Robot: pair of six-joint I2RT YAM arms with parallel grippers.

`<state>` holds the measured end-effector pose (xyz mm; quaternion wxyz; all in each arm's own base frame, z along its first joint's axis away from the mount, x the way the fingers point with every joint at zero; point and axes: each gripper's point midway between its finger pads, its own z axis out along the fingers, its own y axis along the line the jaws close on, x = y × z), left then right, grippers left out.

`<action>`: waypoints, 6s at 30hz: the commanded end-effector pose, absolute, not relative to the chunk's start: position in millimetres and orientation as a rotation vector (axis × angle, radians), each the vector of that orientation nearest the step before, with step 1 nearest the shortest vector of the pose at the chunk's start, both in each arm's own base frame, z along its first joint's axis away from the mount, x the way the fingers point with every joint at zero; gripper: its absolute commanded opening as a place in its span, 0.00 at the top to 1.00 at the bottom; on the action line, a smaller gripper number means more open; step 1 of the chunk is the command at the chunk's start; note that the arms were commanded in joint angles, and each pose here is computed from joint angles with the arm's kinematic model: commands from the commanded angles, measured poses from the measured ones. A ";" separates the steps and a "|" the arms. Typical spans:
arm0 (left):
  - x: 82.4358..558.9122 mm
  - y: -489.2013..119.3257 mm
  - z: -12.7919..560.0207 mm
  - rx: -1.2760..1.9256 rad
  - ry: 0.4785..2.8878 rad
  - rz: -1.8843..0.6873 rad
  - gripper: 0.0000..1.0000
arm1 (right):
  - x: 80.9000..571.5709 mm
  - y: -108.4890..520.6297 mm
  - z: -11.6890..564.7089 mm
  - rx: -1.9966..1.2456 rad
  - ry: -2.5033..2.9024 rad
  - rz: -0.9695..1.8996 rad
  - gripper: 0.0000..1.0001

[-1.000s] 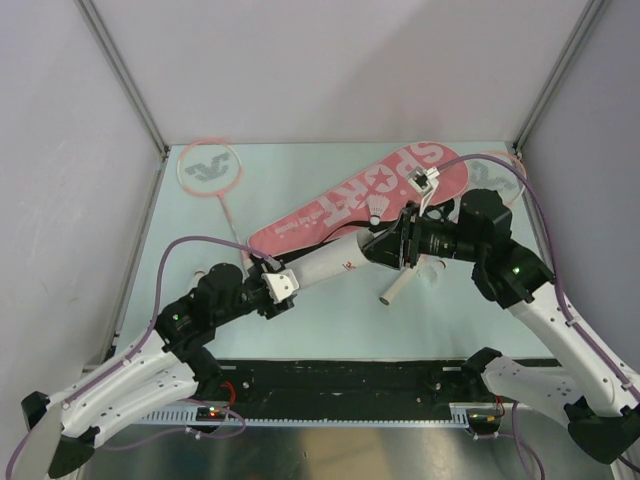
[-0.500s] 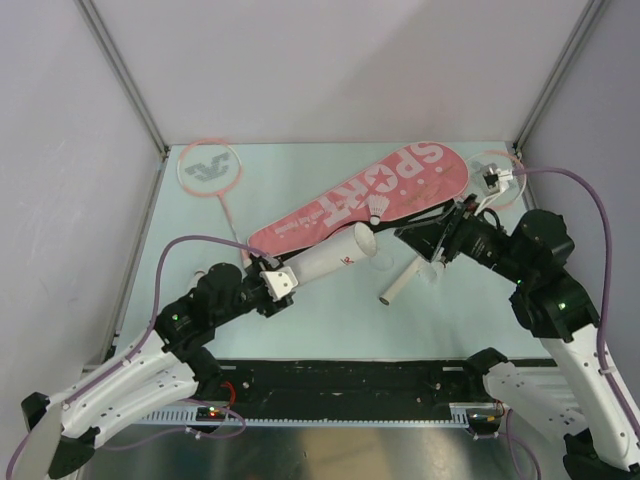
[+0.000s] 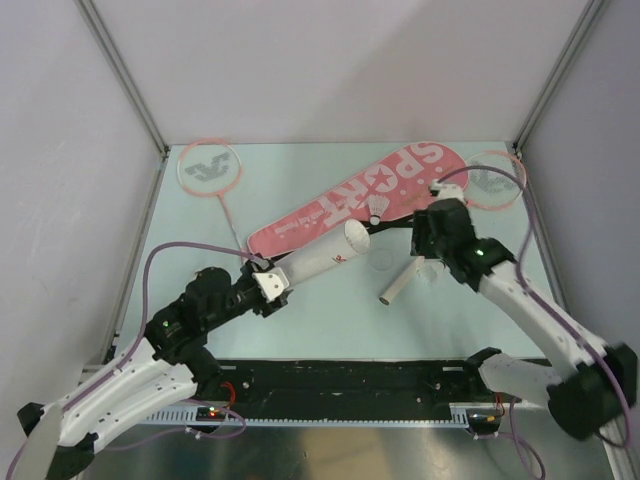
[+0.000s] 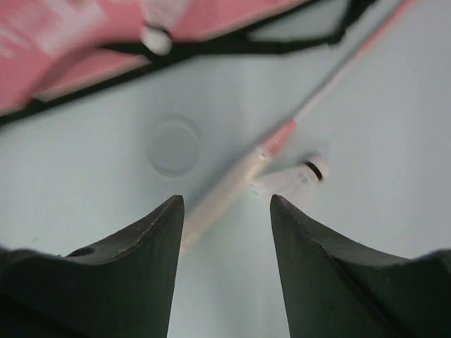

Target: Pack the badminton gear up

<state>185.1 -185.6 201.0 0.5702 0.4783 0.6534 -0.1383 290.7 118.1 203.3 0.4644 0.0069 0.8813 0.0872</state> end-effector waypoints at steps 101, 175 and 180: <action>197.9 -175.4 226.6 1.272 1.330 -0.096 0.48 | 139.2 235.2 360.6 -0.663 1.964 1.439 1.00; 190.1 -183.4 224.0 1.255 1.350 -0.186 0.48 | 186.6 282.5 333.6 -0.544 2.037 1.272 0.37; 192.7 -180.7 223.2 1.239 1.368 -0.172 0.48 | 193.1 287.4 324.5 -0.525 2.063 1.226 0.38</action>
